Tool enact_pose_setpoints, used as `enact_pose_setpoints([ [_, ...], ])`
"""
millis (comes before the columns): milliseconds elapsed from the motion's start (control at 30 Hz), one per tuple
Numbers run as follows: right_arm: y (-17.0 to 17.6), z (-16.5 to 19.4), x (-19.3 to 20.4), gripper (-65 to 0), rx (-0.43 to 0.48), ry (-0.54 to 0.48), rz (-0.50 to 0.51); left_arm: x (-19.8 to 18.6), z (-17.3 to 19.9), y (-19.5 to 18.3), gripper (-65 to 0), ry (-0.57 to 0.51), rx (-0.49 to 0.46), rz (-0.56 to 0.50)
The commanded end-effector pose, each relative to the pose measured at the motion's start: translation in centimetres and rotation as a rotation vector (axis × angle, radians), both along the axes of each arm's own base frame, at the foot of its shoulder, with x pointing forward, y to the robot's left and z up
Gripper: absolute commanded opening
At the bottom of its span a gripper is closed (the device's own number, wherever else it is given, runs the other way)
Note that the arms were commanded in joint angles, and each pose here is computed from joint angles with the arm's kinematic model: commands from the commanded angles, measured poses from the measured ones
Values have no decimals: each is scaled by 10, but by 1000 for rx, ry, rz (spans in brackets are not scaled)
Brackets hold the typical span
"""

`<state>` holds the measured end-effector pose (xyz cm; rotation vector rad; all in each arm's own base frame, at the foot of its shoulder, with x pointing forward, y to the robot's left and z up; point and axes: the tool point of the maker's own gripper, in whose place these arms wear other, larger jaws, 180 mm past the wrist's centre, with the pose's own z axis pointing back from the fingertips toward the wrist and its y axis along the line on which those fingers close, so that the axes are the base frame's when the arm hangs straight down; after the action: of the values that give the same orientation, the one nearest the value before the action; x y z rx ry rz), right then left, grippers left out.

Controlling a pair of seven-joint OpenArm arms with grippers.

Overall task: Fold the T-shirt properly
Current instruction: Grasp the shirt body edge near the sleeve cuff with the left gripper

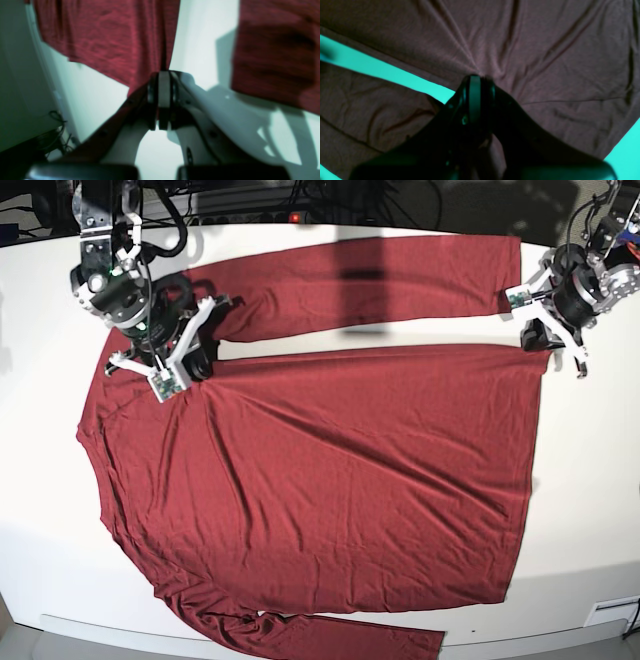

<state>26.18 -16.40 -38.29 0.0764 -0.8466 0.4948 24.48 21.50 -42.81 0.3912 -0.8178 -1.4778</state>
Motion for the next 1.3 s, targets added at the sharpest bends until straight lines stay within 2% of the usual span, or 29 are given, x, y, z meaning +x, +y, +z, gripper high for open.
enact_pose_setpoints([
  [0,-3,17,13,-650,4,-61,1,11,12,6,-650,-55,11,3],
  [200,-3,32,33,-650,2,-109,-2,27,24,6,-650,-105,0,18],
  [500,-3,38,41,-650,4,-128,-7,74,60,5,-650,-190,-129,108],
  [700,-3,48,55,-650,68,-158,-50,85,71,1,-650,-214,-181,122],
  [1067,-1,22,97,-650,162,-99,-127,99,76,-37,-650,-238,-335,158],
  [1267,-5,13,121,-650,186,-70,-156,128,83,-36,-650,-276,-358,195],
])
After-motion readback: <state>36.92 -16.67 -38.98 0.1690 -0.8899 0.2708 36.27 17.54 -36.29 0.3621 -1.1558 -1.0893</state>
